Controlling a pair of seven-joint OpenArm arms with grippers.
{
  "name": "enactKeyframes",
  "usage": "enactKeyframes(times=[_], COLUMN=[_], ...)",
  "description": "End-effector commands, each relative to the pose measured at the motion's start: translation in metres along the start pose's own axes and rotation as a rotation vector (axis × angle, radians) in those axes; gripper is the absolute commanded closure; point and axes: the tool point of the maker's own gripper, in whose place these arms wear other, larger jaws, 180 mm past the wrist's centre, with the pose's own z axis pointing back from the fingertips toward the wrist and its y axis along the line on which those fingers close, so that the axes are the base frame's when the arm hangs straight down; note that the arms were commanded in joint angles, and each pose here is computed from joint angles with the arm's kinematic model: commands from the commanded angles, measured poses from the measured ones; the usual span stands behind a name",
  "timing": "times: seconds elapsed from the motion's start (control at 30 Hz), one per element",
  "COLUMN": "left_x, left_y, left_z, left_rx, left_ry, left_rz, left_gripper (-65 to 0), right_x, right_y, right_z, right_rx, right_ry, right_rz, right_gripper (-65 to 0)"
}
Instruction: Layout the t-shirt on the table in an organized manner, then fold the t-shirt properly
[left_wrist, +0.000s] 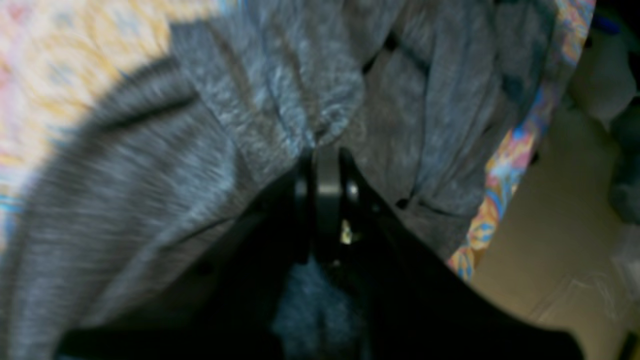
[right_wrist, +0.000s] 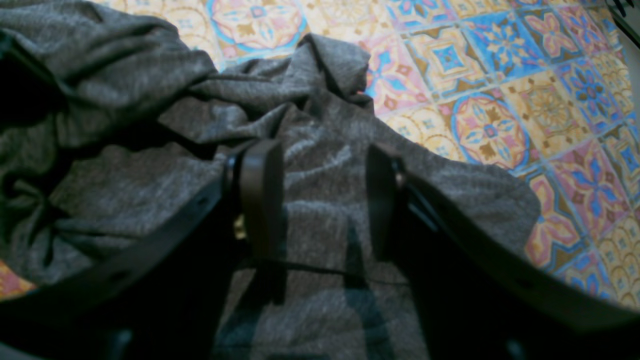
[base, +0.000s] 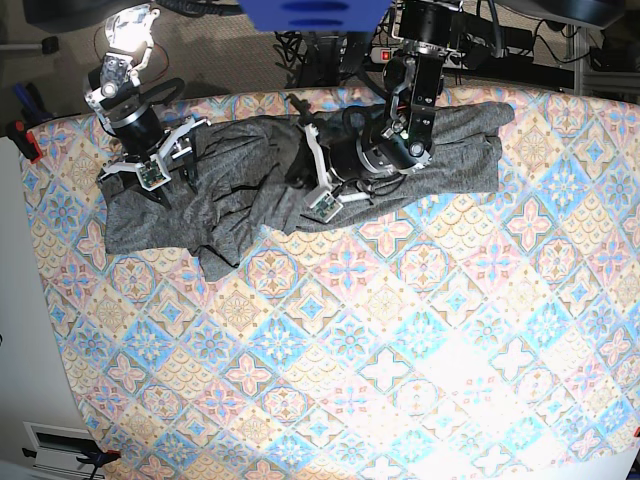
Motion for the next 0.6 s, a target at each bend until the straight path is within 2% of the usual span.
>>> enactKeyframes(times=[0.0, 0.23, 0.43, 0.57], left_x=[0.025, 0.055, 0.051, 0.033], left_y=[-0.004, -0.008, 0.01, 0.024], left_z=[0.007, 0.037, 0.069, 0.089], left_rx=[-0.005, 0.053, 0.157, 0.234], left_ry=[-0.091, -0.183, -0.212, -0.194], left_rz=[-0.011, -0.088, -0.054, -0.006], left_gripper=[0.0, 0.0, 0.0, 0.0], right_x=[0.015, 0.006, -0.032, -0.051], right_y=[-0.006, -0.005, 0.004, 0.009], right_z=[0.002, 0.0, -0.005, -0.007], right_rx=[-0.015, -0.01, 0.015, 0.029], right_ry=[-0.056, -0.037, 0.043, 0.084], right_rz=[0.007, -0.013, -0.089, -0.128], right_gripper=[-25.8, -25.8, -25.8, -25.8])
